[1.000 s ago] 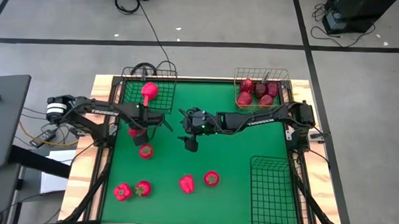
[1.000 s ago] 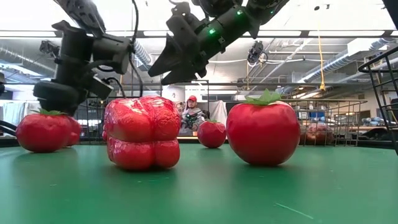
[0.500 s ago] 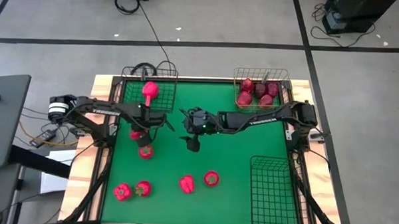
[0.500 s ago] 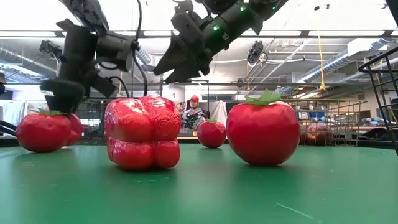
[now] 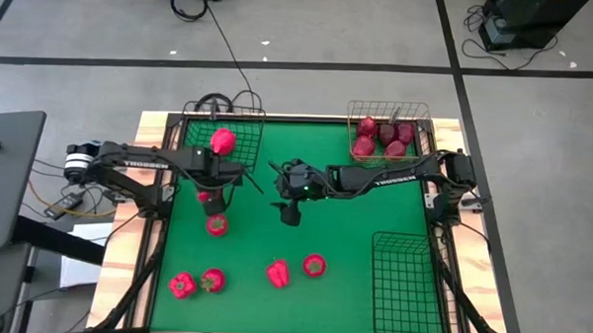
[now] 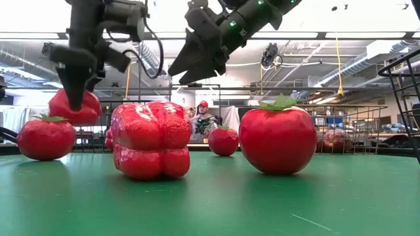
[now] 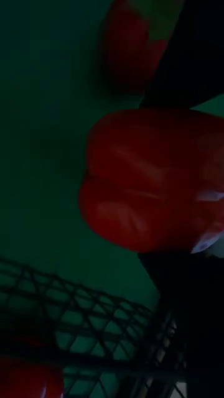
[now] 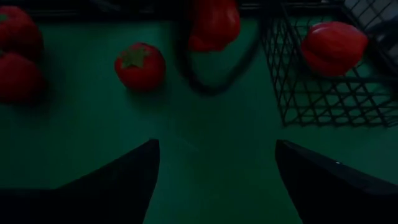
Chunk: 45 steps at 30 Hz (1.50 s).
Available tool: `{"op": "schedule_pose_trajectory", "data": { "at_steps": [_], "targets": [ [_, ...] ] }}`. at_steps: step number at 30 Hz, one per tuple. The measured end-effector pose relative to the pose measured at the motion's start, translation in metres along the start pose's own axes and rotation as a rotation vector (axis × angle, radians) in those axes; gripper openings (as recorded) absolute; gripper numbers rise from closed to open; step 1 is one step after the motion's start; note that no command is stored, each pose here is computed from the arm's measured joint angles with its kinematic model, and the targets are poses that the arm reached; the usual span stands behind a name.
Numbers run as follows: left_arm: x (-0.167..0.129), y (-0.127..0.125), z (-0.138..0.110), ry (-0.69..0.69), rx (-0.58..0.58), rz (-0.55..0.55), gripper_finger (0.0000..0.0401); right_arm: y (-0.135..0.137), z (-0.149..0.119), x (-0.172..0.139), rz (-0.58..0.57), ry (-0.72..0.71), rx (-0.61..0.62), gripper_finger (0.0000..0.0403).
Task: Sort produce into baskets
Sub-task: Put the red bell pepper into the top black wire basket
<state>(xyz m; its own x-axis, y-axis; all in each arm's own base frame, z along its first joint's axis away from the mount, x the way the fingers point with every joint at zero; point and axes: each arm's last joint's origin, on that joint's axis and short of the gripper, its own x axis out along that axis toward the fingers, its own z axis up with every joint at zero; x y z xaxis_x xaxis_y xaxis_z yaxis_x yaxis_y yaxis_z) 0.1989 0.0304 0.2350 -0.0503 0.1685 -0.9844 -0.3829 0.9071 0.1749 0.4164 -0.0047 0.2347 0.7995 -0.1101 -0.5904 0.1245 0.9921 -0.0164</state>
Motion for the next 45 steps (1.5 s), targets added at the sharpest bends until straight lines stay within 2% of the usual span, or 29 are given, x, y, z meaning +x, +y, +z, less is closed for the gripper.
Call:
{"op": "schedule_pose_trajectory", "data": {
  "at_steps": [5,8,12,16,20,24,30,35,38,41,45],
  "targets": [
    [-0.028,0.001,0.008,-0.060,0.014,-0.032,0.0327,0.000,-0.001,0.000,-0.005,0.012,-0.004,0.0328],
    [-0.052,0.006,0.015,-0.156,0.035,0.012,0.0333,0.000,-0.001,0.000,-0.006,0.013,-0.004,0.0328],
    [-0.079,0.019,0.026,-0.279,0.057,0.060,0.0333,0.000,0.000,0.000,-0.005,-0.005,0.020,0.0328],
    [-0.086,0.038,0.038,-0.368,0.022,0.082,0.0332,0.003,0.001,-0.004,0.008,0.003,0.014,0.0328],
    [-0.077,0.062,0.048,-0.392,-0.053,0.114,0.0332,0.008,0.005,-0.024,0.045,0.036,-0.035,0.0328],
    [-0.056,0.084,0.056,-0.418,-0.117,0.144,0.0334,0.010,0.009,-0.050,0.044,-0.004,-0.067,0.0328],
    [-0.016,0.119,0.065,-0.401,-0.225,0.171,0.0338,0.002,-0.001,-0.091,-0.074,-0.056,-0.054,0.0328],
    [0.018,0.142,0.074,-0.333,-0.262,0.170,0.0342,-0.010,-0.017,-0.125,-0.200,-0.110,0.005,0.0328],
    [0.029,0.151,0.084,-0.359,-0.283,0.160,0.0354,-0.017,-0.025,-0.139,-0.267,-0.148,0.049,0.0328],
    [0.041,0.153,0.093,-0.377,-0.290,0.168,0.0373,-0.020,-0.030,-0.150,-0.286,-0.185,0.077,0.0328],
    [0.034,0.158,0.104,-0.431,-0.301,0.187,0.0395,-0.022,-0.033,-0.158,-0.283,-0.204,0.088,0.0328]
  ]
}}
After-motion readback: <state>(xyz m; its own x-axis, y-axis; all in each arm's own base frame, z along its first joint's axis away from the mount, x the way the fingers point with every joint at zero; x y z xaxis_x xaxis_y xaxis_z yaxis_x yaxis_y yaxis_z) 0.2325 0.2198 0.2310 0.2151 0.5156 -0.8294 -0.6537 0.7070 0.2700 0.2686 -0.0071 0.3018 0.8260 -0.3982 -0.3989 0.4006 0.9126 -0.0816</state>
